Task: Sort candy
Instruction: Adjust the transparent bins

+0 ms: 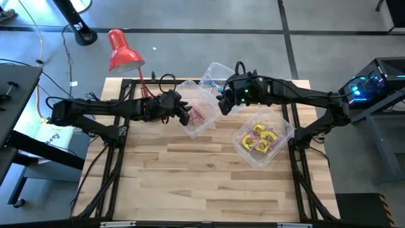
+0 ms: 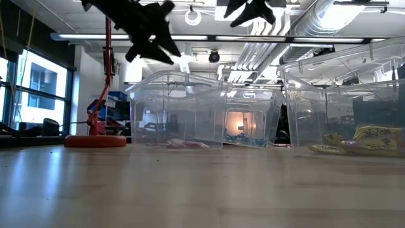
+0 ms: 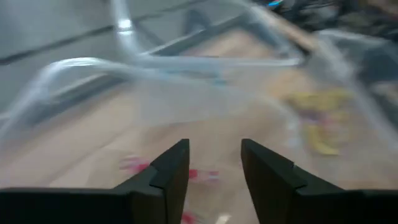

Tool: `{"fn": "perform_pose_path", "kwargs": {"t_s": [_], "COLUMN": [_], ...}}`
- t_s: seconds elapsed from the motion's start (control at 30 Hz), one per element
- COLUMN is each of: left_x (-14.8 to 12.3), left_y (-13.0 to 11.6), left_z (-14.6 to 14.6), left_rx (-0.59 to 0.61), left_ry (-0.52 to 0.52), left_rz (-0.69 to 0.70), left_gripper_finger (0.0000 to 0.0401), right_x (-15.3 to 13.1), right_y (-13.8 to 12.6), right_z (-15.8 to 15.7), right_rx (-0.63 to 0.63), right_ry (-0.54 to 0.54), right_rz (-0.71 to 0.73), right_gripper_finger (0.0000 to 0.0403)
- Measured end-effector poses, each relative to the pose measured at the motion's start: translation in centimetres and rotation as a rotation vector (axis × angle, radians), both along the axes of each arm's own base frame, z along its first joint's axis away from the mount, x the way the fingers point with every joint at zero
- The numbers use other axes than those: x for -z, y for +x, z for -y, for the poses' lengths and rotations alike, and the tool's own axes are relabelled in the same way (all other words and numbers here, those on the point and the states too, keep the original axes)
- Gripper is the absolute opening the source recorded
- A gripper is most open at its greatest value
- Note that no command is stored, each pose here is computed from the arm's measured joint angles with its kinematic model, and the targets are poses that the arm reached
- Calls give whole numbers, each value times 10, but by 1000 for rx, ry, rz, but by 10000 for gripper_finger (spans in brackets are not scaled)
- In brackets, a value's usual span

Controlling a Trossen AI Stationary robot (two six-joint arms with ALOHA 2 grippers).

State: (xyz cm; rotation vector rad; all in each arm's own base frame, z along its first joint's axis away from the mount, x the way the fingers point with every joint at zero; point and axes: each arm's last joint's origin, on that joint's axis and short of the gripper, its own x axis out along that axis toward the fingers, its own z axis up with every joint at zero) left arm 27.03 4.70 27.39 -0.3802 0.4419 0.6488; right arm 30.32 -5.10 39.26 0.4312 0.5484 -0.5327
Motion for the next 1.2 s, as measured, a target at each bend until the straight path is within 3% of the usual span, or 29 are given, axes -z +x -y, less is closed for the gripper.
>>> {"fn": "perform_pose_path", "kwargs": {"t_s": [0.1, 0.2, 0.4, 0.5, 0.73, 1.2], "left_x": [-9, -16, -22, -25, -37, -34], "left_y": [1, -3, -24, -37, -54, -62], "left_z": [4, 11, 29, 44, 79, 93], "left_rx": [131, 247, 257, 227, 346, 233], "left_ry": [-58, -75, -65, -30, 76, 44], "left_rz": [87, 106, 26, -13, 5, 9], "left_gripper_finger": [149, 131, 14, 4, 1, 0], "right_x": [14, 38, 83, 95, 100, 131], "right_y": [10, 27, 57, 58, 54, 74], "right_z": [1, 3, 8, 9, 16, 25], "right_rx": [5, 24, 38, 79, 136, 69], "right_ry": [15, 26, 32, 5, -43, 33], "right_rz": [-67, -160, -304, -382, -452, -487], "right_gripper_finger": [142, 120, 12, 8, 1, 0]}}
